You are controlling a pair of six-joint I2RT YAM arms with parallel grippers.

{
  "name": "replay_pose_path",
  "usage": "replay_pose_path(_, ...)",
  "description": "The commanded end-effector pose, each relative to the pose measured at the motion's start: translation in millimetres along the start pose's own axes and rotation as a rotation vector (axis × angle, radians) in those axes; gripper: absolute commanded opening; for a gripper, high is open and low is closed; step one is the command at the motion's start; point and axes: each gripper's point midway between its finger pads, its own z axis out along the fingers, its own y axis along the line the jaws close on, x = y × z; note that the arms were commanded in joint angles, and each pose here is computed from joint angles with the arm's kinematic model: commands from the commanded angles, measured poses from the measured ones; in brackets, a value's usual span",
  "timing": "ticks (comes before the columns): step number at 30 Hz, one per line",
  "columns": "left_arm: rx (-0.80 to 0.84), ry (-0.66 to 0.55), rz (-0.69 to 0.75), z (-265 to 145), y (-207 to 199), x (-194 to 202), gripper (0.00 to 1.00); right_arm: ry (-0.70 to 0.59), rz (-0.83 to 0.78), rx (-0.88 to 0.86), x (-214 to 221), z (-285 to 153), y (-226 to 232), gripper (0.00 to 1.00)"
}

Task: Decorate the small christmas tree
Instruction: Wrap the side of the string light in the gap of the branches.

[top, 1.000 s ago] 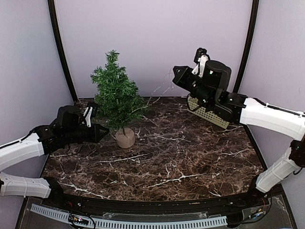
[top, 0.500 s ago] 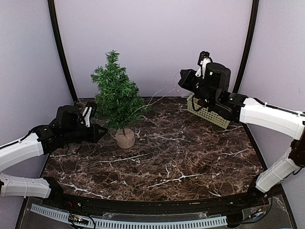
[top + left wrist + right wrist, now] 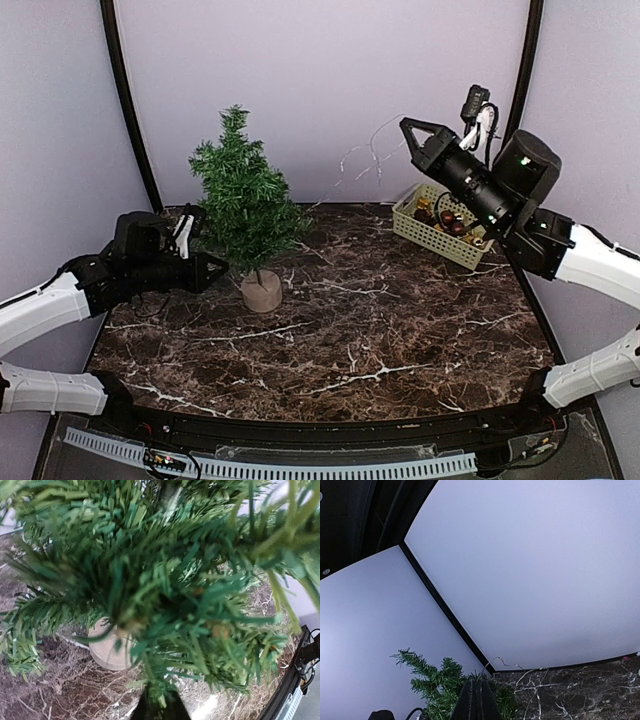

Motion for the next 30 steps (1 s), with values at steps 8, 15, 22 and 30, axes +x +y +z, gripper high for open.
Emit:
replay_pose_path(8,-0.031,-0.061,0.006,-26.8,-2.0,-30.1,0.64,0.088,0.006,0.118,66.4,2.3,-26.7,0.00)
replay_pose_path(15,0.049,0.001,-0.088,-35.0,-22.8,-15.9,0.72,0.076,0.020,0.152,73.5,0.5,-33.0,0.00)
replay_pose_path(22,0.150,-0.076,-0.193,-36.8,-52.9,-22.9,0.65,0.058,0.021,0.174,70.3,-1.8,-35.8,0.00)
replay_pose_path(30,0.100,-0.018,-0.223,-8.4,-49.2,-11.5,0.57,0.059,0.021,0.169,68.7,-1.6,-33.5,0.00)
